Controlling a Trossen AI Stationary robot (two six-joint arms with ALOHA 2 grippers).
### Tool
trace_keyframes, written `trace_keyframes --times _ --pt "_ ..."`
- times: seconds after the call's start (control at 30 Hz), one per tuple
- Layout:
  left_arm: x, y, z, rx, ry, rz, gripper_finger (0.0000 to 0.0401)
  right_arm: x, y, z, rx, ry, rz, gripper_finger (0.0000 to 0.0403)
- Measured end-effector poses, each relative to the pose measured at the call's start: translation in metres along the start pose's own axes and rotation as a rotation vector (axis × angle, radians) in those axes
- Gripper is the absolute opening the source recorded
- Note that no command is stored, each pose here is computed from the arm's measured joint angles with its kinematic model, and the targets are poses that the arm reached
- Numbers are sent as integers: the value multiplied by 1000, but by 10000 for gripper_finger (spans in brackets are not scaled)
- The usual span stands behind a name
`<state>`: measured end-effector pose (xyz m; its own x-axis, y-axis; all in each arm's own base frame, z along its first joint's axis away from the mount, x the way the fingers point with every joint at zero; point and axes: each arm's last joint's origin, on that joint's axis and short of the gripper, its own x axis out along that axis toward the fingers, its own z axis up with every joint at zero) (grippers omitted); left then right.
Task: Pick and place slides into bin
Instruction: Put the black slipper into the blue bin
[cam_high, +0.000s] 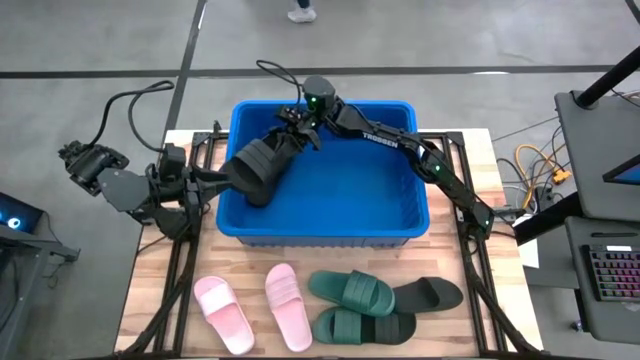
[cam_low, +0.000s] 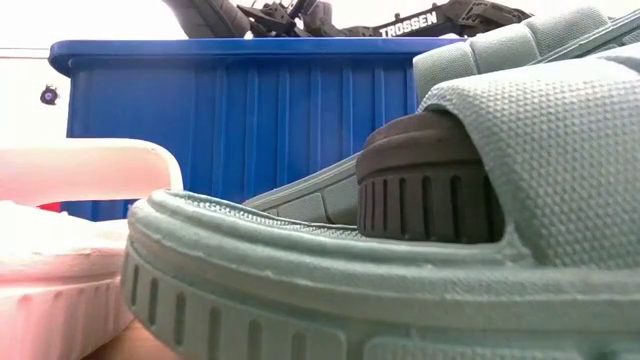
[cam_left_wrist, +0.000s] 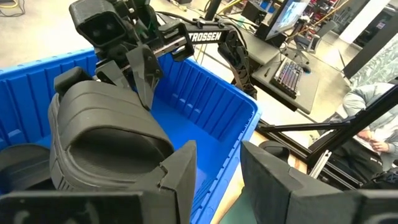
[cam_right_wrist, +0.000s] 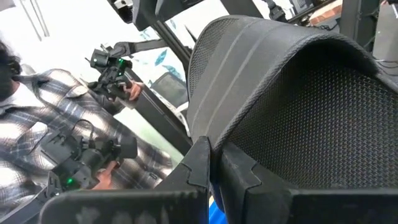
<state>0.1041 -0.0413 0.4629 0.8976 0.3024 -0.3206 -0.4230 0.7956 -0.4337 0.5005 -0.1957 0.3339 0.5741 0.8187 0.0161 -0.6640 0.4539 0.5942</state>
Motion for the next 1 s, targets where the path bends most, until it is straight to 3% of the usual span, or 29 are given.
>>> trace_keyframes --times 0.27,0.5,0.7,0.83,1.0 --pt "1 1 -1 16 8 10 109 -8 7 8 2 -71 -75 8" --pt "1 1 -1 38 7 11 109 -15 44 29 -1 -164 -179 8" --pt "1 1 -1 91 -32 50 109 -23 75 26 32 -163 -474 8" --pt "3 1 0 136 -118 142 109 -29 98 20 34 -112 -686 8" --pt "9 -2 -1 236 -195 252 109 -34 131 26 10 -123 -769 8"
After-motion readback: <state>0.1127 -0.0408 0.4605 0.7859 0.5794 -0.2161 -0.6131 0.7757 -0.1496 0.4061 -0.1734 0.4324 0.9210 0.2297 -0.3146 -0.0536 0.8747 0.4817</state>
